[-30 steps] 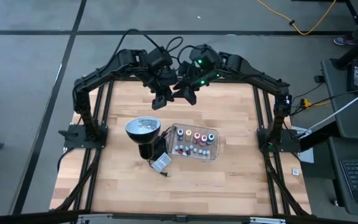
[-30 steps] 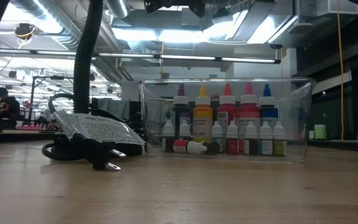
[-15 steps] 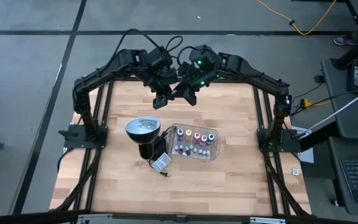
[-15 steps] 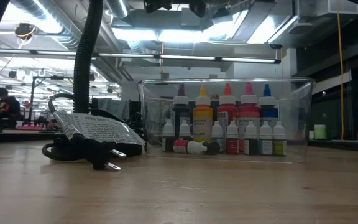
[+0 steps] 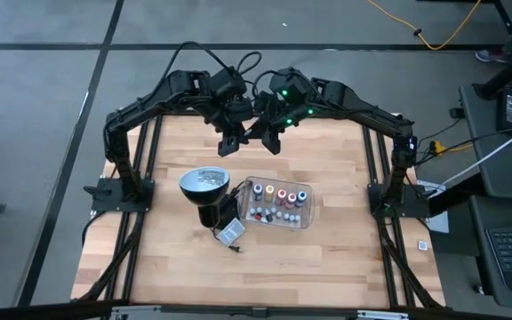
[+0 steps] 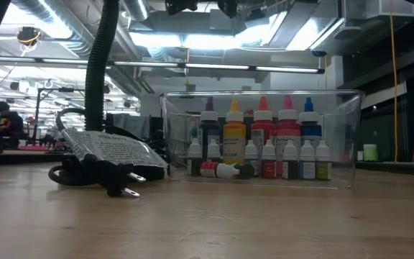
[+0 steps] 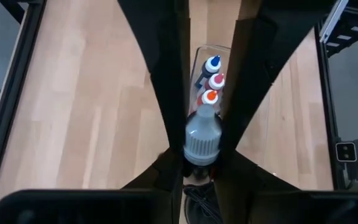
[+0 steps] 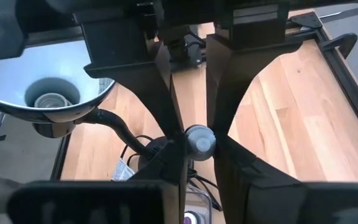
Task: Pick & Place food coloring
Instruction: Put the small red food coloring bottle into the transparent bin
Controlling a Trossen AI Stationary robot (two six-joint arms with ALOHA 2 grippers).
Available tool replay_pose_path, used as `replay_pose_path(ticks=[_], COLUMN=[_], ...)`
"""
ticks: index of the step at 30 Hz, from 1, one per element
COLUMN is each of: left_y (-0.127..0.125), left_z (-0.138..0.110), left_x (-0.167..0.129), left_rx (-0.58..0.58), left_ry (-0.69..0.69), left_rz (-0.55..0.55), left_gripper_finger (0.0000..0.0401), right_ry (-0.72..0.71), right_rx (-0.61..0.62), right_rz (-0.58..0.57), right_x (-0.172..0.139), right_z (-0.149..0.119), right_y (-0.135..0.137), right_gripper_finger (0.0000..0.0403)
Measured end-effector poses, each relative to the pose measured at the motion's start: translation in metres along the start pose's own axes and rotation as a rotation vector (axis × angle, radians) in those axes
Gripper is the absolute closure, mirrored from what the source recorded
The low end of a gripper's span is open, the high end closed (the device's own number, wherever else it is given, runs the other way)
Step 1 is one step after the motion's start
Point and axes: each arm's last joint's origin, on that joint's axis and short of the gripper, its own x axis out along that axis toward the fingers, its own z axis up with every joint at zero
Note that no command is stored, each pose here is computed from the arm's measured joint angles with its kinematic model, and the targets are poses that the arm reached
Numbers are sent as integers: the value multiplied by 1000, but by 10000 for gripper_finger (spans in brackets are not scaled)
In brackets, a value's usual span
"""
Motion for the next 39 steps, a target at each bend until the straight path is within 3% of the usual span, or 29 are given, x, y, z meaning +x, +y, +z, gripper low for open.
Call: replay_pose_path(ticks=[9,15,22,25,29,39], left_y=[-2,5,33,41,42,-12], left_z=[-6,-11,-11,-16,-21,-62], left_x=[0,-3,-15,-35,-77,-206], left_rx=[-40,-59,-113,-118,-122,-1], left_ry=[56,89,20,-41,-220,-753], left_rz=[-58,-55,6,41,106,372], left_gripper_finger=[273,191,93,74,68,68], right_ry=[-7,12,98,140,162,237], right_rx=[0,7,26,20,1,-36], right_rz=[5,-3,-55,-115,-107,-63], right_x=[-2,-5,-6,-4,-2,28], right_z=[2,0,-9,-14,-17,-27], right_y=[2,2,5,8,16,37], right_gripper_finger=[342,342,342,342,342,341])
